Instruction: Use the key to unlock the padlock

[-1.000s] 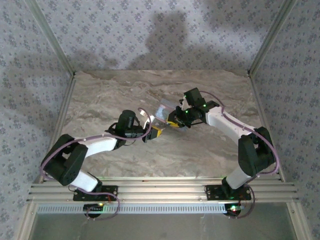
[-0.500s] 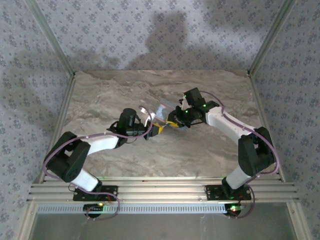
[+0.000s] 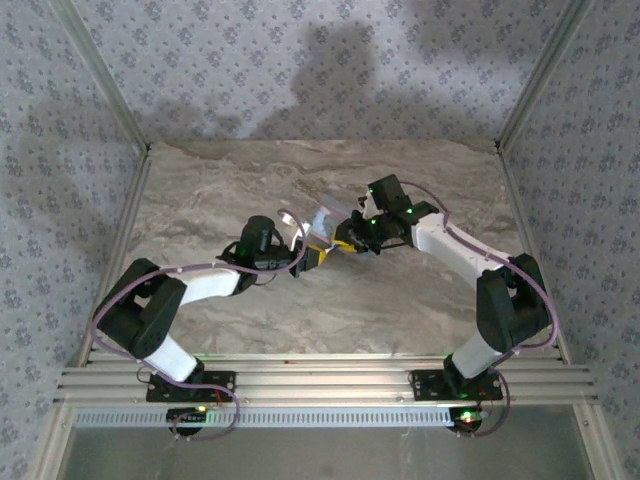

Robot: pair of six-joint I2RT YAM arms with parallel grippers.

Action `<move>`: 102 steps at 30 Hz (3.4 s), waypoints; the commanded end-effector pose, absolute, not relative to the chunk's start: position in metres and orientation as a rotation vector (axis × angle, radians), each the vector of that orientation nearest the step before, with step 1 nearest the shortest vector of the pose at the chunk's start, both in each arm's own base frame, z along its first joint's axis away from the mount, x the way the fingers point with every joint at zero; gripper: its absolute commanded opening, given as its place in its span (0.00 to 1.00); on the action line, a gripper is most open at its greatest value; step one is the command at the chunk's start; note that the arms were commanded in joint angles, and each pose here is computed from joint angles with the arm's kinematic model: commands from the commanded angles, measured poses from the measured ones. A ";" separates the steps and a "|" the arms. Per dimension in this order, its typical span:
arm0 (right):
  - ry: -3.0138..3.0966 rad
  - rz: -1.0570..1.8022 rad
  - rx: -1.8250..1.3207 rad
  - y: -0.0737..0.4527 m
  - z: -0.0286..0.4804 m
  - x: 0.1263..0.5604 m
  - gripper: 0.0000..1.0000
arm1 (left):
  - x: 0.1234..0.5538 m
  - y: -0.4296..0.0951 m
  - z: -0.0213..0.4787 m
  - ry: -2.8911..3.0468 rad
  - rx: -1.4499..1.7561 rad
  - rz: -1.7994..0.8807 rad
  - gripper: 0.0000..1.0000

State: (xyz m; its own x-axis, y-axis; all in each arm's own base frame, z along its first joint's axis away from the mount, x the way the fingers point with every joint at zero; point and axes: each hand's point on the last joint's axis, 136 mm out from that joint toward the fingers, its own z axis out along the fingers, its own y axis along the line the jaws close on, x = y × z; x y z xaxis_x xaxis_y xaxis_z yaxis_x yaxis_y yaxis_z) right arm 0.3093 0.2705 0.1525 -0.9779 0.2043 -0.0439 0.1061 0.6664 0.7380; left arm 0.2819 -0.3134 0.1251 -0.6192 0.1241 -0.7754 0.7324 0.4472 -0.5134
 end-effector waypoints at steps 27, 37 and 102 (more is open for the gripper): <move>2.648 1.284 0.291 0.279 0.172 0.319 0.00 | 0.291 -0.307 0.144 1.946 0.540 -1.200 0.00; 2.625 1.277 0.350 0.271 0.171 0.324 0.00 | 0.284 -0.311 0.147 1.903 0.521 -1.307 0.00; 2.610 1.316 0.391 0.275 0.167 0.327 0.00 | 0.298 -0.319 0.148 1.884 0.439 -1.417 0.00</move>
State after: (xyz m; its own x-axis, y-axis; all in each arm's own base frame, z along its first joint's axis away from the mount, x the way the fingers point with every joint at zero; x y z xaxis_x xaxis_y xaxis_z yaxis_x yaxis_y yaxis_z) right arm 0.3255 0.2689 0.1520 -0.9452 0.3257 -0.0237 0.1869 0.5991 0.7786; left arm 0.2957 -0.3112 0.1274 -0.7107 -0.1358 -0.6903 0.6040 0.3854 -0.6976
